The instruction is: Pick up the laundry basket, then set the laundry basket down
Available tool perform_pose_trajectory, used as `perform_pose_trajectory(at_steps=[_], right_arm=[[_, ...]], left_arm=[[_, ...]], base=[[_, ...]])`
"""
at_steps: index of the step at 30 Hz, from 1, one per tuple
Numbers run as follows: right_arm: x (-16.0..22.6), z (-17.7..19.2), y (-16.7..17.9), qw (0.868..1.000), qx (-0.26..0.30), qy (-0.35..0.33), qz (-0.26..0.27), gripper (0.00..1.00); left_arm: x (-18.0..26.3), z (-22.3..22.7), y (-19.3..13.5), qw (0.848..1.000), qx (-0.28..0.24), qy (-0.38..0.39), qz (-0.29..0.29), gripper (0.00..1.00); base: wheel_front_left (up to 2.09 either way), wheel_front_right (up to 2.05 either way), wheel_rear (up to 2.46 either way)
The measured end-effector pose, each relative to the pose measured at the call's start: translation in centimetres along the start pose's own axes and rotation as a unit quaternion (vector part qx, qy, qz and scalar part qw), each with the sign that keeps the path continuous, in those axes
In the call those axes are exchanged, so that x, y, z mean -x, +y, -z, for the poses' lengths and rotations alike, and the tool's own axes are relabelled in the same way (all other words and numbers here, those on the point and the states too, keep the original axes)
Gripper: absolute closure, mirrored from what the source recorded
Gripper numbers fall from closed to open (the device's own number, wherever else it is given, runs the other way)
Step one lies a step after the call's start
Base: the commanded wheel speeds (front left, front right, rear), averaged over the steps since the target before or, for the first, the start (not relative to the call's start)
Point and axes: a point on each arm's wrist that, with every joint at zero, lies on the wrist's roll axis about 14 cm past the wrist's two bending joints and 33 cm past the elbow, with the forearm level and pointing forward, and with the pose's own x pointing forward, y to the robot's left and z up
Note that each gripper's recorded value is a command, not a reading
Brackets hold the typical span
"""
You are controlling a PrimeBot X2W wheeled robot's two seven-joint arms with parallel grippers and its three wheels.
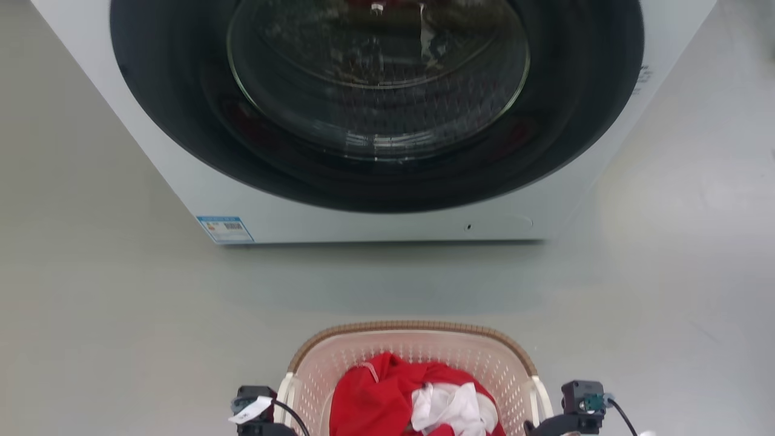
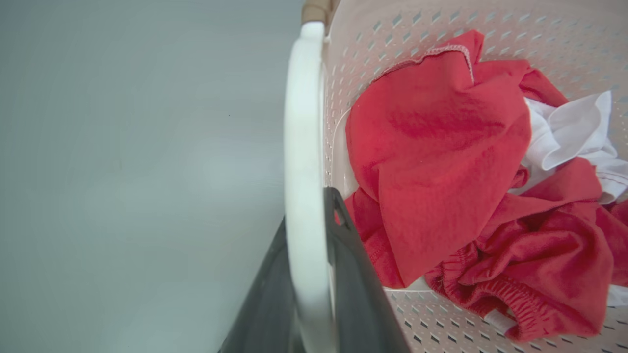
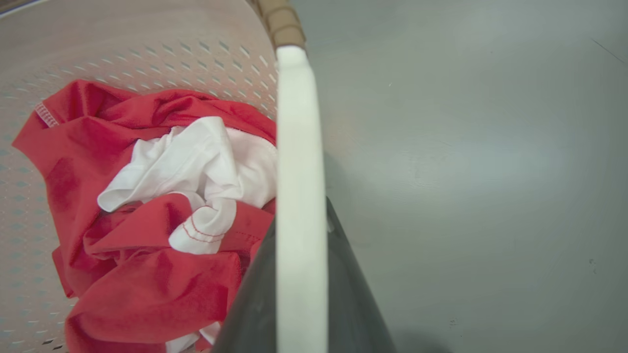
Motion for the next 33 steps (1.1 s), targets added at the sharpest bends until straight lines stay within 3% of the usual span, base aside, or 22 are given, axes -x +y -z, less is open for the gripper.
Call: perform_pose_trajectory(at_steps=[12, 33], right_arm=[[3.2, 2.6, 1.4, 1.0, -0.001, 0.003, -0.009, 1.0], [4.7, 2.5, 2.2, 1.0, -0.006, -0.016, -0.016, 1.0]], left_arm=[[3.0, 2.5, -0.1, 1.0, 0.0, -0.001, 0.003, 1.0], [4.3, 2.2, -0.3, 1.0, -0.01, -0.023, 0.006, 1.0]], base=[[0.0, 0.0, 0.0], [0.0, 0.0, 0.0]])
